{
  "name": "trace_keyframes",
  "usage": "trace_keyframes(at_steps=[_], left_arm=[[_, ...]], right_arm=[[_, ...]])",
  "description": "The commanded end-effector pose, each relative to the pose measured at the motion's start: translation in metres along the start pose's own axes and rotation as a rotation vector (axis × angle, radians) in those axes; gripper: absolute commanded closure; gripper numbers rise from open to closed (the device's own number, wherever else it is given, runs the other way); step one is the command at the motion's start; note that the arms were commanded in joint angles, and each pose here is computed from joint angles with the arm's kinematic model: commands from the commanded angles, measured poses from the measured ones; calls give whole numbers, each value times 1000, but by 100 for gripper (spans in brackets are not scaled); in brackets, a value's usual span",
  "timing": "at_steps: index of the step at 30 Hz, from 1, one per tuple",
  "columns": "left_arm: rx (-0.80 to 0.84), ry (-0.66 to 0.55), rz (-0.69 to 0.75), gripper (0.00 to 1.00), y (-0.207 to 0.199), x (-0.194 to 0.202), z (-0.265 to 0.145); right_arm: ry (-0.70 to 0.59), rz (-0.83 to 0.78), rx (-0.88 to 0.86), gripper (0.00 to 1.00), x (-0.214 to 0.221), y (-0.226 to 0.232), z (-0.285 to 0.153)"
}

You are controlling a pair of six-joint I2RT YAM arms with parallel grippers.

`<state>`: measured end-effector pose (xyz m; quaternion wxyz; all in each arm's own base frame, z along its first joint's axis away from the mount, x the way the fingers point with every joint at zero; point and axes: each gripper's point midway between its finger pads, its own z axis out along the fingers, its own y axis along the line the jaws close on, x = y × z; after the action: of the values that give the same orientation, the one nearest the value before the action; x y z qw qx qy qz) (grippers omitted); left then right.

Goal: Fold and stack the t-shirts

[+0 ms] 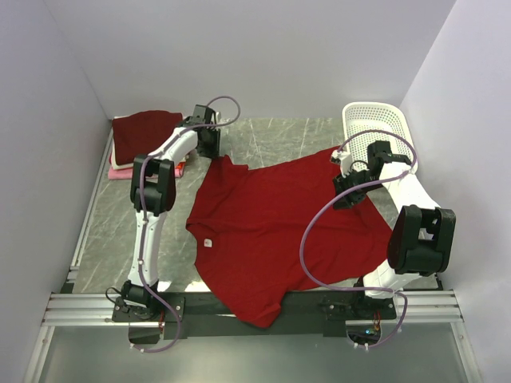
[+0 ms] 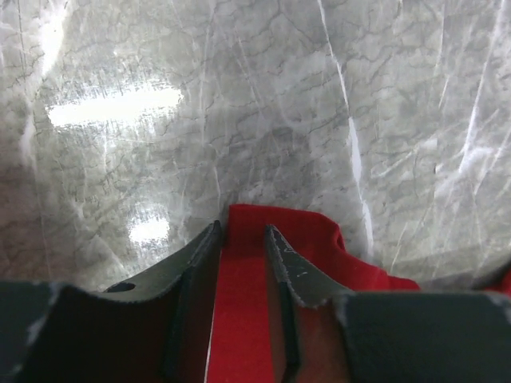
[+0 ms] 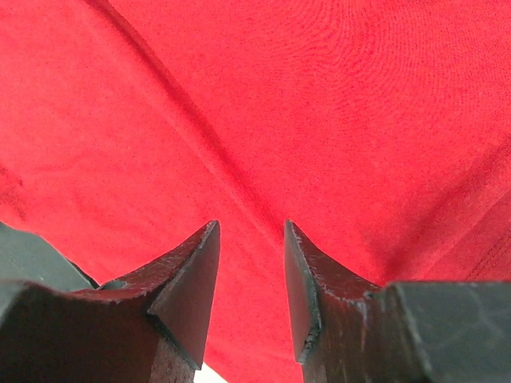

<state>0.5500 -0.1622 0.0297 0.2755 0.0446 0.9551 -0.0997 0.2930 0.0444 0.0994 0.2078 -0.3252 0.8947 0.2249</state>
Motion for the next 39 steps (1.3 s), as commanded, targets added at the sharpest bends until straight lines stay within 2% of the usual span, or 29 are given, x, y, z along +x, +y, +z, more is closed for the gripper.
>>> trace_keyframes(at_steps=[1,3,5,10,11,12,16,21,26,34,39], left_arm=[[-74,55,50,66,5,19,15],[-112,62,62,71,10,22,17],[-137,74,69,71,14,27,21],[-140,82,75,91,16,31,25],[-132,80,73,98,15,30,25],[-129,75,70,100,14,29,25],[-107,11,65,100,8,11,10],[-122,-108,31,100,9,-5,-46],[-173,-154,-17,100,26,18,-92],[-231,-223,-30,100,37,22,-136],[-280,-255,-48,100,59,24,-161]], right_arm=[[-46,-40,21,55,-18,3,-13],[-48,-41,21,55,-18,3,-13],[-50,-43,23,55,-18,3,-14],[-48,-43,24,55,-17,3,-15],[-44,-42,21,55,-16,4,-13],[-42,-42,22,55,-15,4,-13],[-32,-43,21,55,-13,3,-12],[-27,-49,17,55,-17,1,-11],[-30,-69,9,55,-29,2,-4],[-28,-109,-2,55,-60,1,15],[-41,-103,20,54,-90,-18,23]])
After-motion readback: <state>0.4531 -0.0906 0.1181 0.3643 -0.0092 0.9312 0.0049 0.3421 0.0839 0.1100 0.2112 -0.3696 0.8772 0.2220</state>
